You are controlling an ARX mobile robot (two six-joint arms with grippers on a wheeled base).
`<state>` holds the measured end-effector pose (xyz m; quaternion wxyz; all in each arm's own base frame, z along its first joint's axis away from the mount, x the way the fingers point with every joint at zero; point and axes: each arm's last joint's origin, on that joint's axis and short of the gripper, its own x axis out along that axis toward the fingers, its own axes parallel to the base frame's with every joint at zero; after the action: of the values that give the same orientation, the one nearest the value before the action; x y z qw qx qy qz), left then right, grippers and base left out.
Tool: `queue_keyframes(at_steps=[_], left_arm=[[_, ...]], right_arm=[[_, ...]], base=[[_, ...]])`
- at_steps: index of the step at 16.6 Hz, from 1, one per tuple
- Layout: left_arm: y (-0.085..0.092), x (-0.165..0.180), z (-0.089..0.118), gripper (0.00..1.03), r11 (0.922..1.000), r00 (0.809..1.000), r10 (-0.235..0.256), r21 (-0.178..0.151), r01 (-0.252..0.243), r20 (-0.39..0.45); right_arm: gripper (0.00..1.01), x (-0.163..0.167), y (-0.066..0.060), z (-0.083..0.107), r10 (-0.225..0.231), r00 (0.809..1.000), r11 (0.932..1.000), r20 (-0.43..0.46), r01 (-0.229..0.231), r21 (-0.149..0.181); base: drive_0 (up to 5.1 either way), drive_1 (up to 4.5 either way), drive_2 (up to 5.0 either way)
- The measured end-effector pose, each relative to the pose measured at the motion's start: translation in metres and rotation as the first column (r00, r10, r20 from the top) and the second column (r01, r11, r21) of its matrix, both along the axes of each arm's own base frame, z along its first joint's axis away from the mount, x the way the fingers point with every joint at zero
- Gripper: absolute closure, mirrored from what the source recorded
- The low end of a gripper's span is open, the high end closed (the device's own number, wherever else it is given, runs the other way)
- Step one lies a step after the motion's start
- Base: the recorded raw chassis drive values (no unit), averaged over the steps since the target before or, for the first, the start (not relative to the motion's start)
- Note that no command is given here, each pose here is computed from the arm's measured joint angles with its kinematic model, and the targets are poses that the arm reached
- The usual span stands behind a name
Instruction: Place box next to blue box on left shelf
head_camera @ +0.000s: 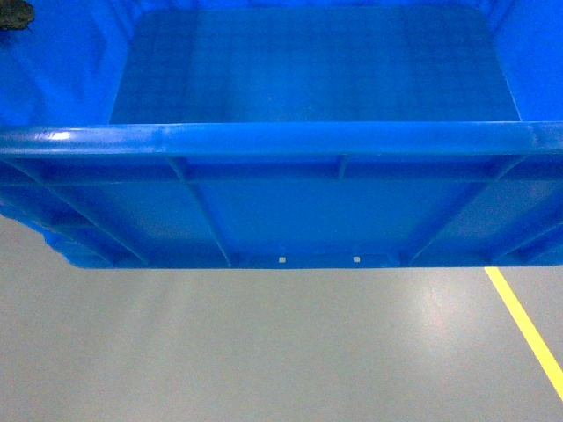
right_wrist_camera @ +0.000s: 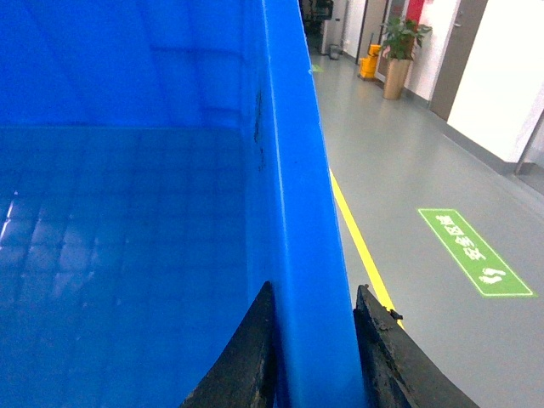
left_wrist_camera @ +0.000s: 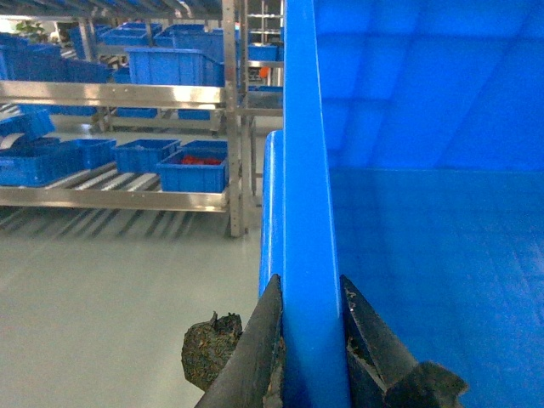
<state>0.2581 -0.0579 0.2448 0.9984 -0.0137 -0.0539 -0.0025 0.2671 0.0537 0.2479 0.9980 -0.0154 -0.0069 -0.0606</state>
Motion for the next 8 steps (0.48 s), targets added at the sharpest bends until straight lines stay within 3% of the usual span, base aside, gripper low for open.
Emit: queue_keyframes(at_steps=[8], left_arm=[[0.0000,0.0000,-0.0001,0.92,1.0000,1.000,0.001,0.000,-0.001,-0.001]], right_arm=[[0.82,0.0000,0.0000,-0.0001,0.000,1.000,1.0000,0.000,0.000,0.000]], base=[[0.0,4.29,-4.3]])
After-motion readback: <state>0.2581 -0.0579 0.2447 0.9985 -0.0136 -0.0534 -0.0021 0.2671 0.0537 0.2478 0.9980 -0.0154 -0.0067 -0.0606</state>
